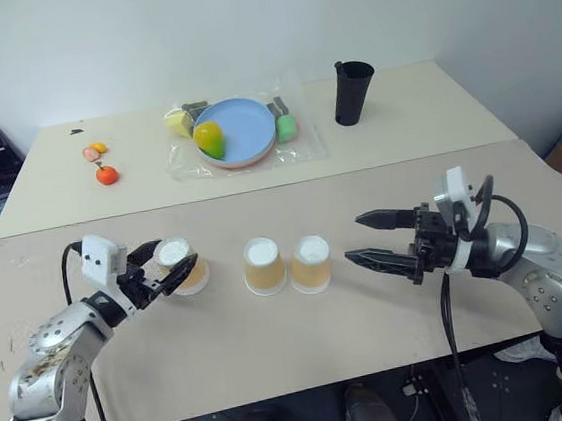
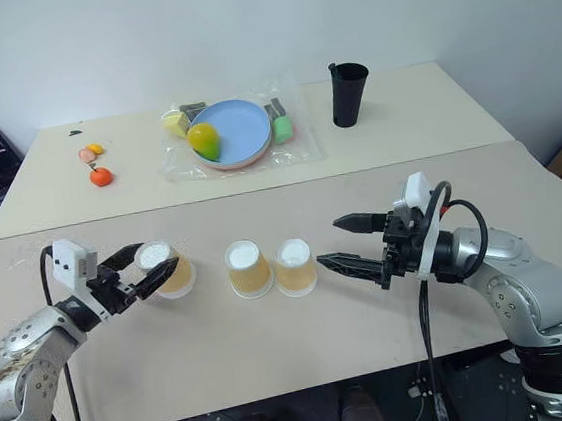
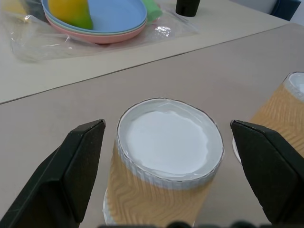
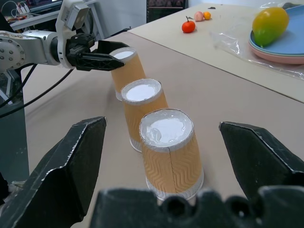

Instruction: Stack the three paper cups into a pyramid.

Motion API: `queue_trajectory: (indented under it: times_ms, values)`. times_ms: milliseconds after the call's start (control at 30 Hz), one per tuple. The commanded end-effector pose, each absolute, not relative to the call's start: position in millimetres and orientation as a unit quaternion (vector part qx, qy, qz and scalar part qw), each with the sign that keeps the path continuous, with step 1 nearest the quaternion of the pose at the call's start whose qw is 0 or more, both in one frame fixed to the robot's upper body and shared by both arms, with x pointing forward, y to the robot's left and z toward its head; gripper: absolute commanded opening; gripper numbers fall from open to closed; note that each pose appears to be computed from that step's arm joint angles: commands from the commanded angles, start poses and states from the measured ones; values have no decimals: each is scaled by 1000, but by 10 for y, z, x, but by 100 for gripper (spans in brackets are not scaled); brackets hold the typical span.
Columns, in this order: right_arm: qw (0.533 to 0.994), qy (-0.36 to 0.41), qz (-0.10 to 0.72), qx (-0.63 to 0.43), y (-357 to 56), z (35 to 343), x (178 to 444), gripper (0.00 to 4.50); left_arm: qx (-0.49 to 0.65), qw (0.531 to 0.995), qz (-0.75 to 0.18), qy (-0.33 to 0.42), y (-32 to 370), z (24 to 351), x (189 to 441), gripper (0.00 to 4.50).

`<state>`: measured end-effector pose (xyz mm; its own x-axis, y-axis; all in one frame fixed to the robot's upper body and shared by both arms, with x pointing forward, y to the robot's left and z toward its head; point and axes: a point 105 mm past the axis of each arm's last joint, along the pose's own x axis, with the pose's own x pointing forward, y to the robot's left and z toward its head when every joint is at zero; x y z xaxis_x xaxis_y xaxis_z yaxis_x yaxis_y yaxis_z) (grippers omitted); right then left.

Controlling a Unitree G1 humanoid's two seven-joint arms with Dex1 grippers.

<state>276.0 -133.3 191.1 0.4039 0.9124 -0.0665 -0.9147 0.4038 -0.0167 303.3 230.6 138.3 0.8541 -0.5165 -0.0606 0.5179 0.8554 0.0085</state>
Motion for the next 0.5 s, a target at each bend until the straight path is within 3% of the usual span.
queue_trajectory:
  times_ms: [33, 100, 133, 267, 500]
  values:
    - [835, -5, 549, -38, -1330, 2064, 2713, 444, 22, 961, -276, 13, 2292, 1435, 3047, 450]
    - [836, -5, 547, -38, -1338, 2069, 2721, 444, 22, 960, -280, 9, 2269, 1428, 3050, 450]
    - [837, -6, 546, -38, -1341, 2071, 2726, 450, 19, 959, -283, 7, 2254, 1430, 3051, 399]
    - [838, -8, 544, -38, -1345, 2086, 2735, 450, 24, 959, -281, 13, 2220, 1410, 3080, 275]
    - [838, -4, 544, -41, -1337, 2064, 2734, 450, 39, 952, -304, -15, 2090, 1604, 3152, 275]
